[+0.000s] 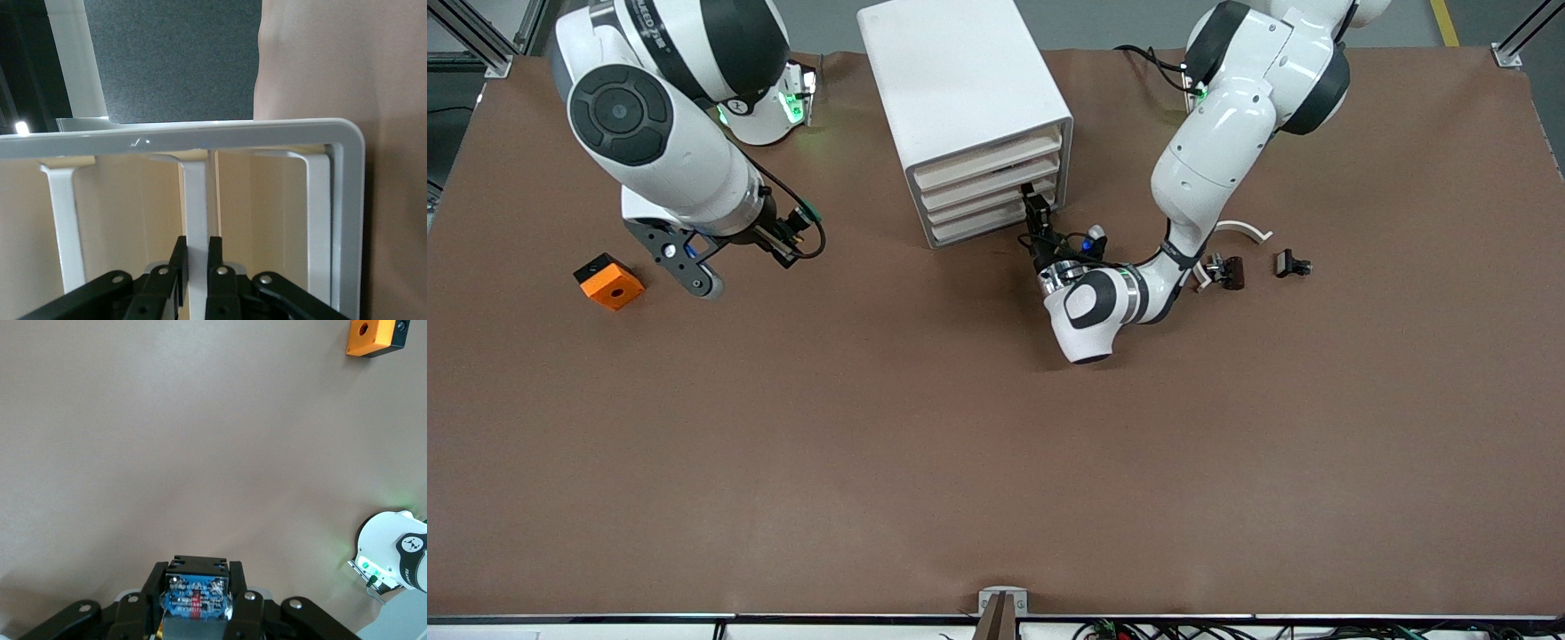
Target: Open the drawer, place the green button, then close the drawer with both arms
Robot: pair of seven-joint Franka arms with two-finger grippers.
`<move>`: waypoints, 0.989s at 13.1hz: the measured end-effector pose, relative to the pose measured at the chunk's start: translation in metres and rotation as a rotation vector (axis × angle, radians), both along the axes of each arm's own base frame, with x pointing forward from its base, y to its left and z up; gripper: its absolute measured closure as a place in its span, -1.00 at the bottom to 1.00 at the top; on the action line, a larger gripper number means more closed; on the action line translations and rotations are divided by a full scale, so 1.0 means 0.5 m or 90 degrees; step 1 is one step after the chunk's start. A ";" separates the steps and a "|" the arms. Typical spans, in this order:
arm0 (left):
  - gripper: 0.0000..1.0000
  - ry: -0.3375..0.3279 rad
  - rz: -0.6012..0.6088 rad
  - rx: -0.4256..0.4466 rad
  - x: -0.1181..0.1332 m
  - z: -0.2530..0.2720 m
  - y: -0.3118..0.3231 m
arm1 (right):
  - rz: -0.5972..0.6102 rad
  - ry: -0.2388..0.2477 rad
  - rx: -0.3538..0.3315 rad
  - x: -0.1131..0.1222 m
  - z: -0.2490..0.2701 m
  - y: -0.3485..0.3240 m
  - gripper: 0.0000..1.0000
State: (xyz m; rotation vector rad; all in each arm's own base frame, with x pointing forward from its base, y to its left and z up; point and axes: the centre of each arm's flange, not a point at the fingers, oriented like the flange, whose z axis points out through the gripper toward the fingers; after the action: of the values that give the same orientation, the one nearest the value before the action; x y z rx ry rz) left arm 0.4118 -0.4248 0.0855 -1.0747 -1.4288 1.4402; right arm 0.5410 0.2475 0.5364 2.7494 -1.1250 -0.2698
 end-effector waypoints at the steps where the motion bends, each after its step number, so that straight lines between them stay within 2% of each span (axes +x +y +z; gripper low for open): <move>1: 0.71 0.000 0.000 0.000 0.000 0.000 0.000 | -0.001 0.001 -0.001 0.000 -0.001 -0.001 0.17; 8: 0.71 -0.003 0.003 0.000 0.005 0.001 0.001 | -0.001 0.002 -0.001 0.000 -0.002 -0.001 0.17; 13: 0.71 -0.019 0.035 0.002 0.061 0.008 0.043 | -0.001 0.001 -0.001 0.000 -0.002 -0.001 0.17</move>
State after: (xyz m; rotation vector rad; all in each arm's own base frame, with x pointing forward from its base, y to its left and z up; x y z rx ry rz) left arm 0.4424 -0.4034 0.0894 -1.0663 -1.4924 1.4651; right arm 0.5410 0.2471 0.5352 2.7467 -1.1261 -0.2720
